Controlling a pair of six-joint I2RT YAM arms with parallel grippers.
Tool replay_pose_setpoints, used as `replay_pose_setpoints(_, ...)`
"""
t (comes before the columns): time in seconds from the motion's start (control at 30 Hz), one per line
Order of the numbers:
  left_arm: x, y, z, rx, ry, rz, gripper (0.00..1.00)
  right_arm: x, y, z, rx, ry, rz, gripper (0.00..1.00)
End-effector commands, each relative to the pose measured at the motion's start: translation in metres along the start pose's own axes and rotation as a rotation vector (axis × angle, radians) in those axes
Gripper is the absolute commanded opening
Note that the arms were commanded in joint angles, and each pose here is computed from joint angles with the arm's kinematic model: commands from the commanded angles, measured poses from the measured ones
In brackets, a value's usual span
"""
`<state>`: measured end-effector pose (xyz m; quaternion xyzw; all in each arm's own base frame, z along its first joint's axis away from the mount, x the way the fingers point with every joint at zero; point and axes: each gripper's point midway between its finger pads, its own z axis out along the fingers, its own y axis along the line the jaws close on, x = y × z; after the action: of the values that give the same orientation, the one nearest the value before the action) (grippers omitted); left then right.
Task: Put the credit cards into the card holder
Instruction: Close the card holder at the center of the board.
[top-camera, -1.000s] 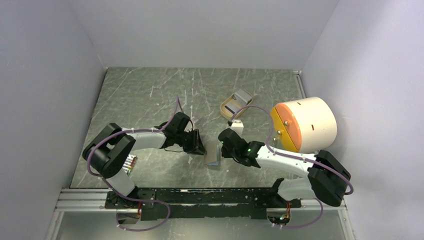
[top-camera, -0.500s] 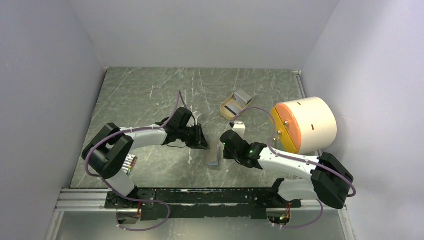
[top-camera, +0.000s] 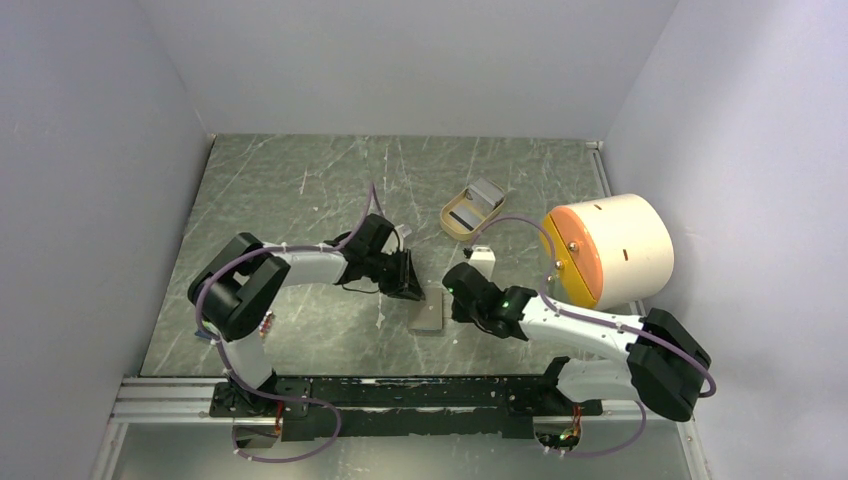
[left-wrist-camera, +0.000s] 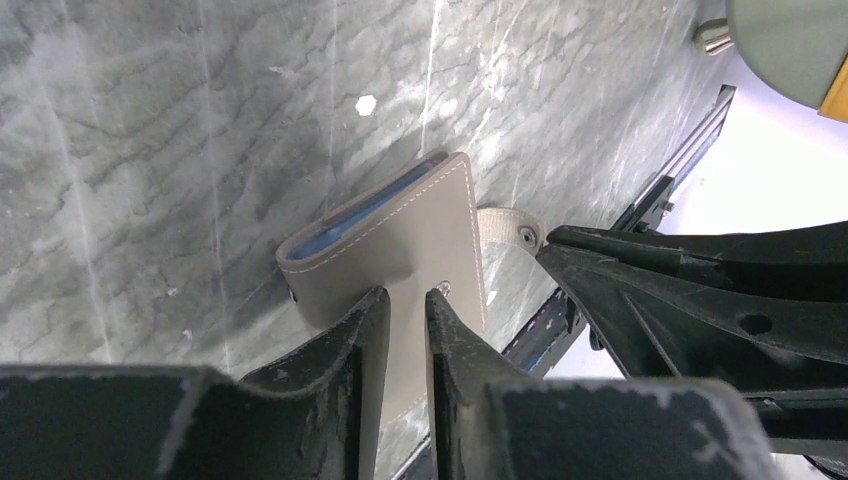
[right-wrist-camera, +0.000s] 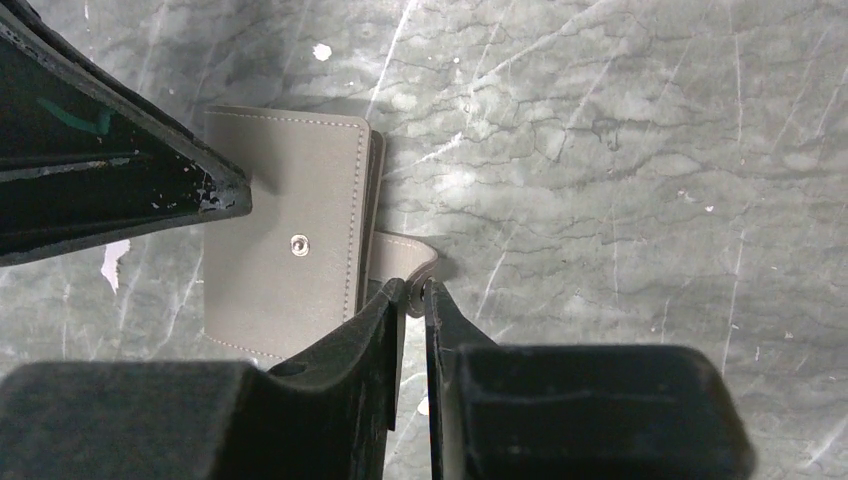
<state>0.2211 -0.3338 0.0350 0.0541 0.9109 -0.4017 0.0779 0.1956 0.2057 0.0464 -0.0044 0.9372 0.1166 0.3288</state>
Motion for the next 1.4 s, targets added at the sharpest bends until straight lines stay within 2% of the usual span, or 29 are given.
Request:
replay_pose_setpoints(0.0,-0.002,-0.002,0.007,0.004,0.003,0.042,0.26,0.006,-0.012,-0.001,0.034,0.001,0.002,0.17)
replay_pose_setpoints(0.2,0.0,0.005,0.012,-0.015,0.016,0.038,0.25,0.008,-0.015,-0.001,0.049,0.008,0.0,0.2)
replay_pose_setpoints(0.53,0.002,0.005,0.013,-0.009,0.023,0.039,0.25,0.011,-0.023,-0.005,0.094,0.028,-0.012,0.19)
replay_pose_setpoints(0.83,0.003,0.005,0.013,-0.008,0.026,0.04,0.24,0.007,-0.01,-0.003,0.012,-0.005,0.032,0.16)
replay_pose_setpoints(1.0,0.002,0.003,0.012,-0.008,0.023,0.047,0.24,0.006,-0.012,-0.002,0.026,-0.014,0.034,0.16)
replay_pose_setpoints(1.1,0.003,0.003,0.012,-0.006,0.025,0.047,0.24,0.003,-0.01,-0.002,0.017,-0.025,0.034,0.09)
replay_pose_setpoints(1.17,0.003,0.004,0.012,-0.007,0.024,0.046,0.24,0.0,-0.008,-0.003,0.002,-0.041,0.033,0.0)
replay_pose_setpoints(1.37,0.006,0.008,0.014,-0.01,0.032,0.037,0.24,-0.019,0.015,-0.013,-0.138,-0.119,0.024,0.0)
